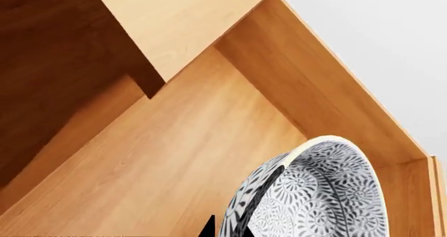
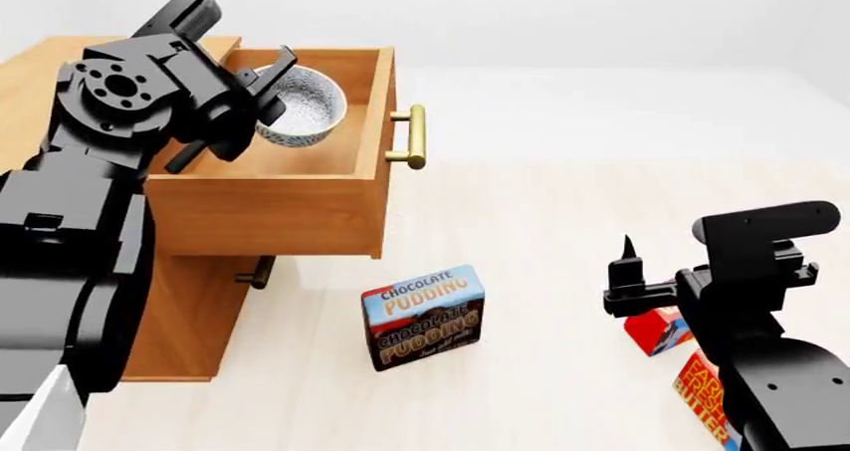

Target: Put the bowl in the top drawer of the cabinet.

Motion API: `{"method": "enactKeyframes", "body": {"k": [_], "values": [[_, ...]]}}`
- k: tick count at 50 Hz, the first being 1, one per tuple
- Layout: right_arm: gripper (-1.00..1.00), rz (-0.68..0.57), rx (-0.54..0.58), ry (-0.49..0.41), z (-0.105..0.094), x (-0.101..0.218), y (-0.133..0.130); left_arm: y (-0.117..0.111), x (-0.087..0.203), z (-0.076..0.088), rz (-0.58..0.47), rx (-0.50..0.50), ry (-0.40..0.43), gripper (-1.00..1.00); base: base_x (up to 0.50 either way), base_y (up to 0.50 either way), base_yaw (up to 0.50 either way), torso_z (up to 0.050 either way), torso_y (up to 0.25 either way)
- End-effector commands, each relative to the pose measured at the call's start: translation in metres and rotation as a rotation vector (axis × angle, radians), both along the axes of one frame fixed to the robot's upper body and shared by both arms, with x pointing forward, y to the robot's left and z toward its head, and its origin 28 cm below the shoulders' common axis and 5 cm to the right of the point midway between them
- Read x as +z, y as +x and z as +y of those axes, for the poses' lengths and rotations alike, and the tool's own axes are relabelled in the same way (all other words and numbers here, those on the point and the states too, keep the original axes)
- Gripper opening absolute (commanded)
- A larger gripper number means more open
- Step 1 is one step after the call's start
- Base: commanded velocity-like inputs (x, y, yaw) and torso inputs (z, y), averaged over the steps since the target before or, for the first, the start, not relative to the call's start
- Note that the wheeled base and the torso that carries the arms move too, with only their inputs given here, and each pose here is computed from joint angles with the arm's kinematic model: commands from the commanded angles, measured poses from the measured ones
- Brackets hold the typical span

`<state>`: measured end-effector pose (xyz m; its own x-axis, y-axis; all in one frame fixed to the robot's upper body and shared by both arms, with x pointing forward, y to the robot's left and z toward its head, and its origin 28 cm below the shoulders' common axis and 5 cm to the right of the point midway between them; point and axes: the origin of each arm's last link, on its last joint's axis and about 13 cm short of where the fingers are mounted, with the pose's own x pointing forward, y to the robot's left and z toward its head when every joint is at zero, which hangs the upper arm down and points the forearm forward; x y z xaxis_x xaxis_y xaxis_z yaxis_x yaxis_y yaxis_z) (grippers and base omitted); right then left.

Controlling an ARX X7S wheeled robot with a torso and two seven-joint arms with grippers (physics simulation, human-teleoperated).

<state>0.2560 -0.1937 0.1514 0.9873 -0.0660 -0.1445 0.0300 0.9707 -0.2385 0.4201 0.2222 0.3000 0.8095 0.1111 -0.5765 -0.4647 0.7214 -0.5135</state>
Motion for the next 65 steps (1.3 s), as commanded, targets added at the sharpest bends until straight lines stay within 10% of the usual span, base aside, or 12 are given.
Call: {"method": "enactKeyframes", "body": {"k": [1,7,8,37,65], "values": [[1.0,0.0,-0.002,0.0,-0.001,0.001,0.0,0.001,-0.004,0.001,0.007,0.013,-0.022,-1.0,0.0,0.0,0.0,0.0,0.0],[1.0,-0.001,-0.005,0.001,-0.002,0.0,-0.001,0.001,-0.005,-0.001,0.013,0.004,-0.021,-1.0,0.0,0.0,0.0,0.0,0.0],[1.0,-0.001,-0.005,0.002,-0.002,0.0,-0.001,0.001,-0.005,-0.001,0.013,0.002,-0.02,1.0,0.0,0.0,0.0,0.0,0.0],[1.0,-0.005,-0.01,0.002,-0.003,0.002,-0.002,-0.001,0.01,-0.001,-0.035,-0.028,0.008,1.0,0.0,0.0,0.0,0.0,0.0],[1.0,-0.024,-0.016,0.011,-0.002,0.006,-0.005,-0.062,0.056,-0.016,-0.391,-0.264,0.144,1.0,0.0,0.0,0.0,0.001,0.0]]}}
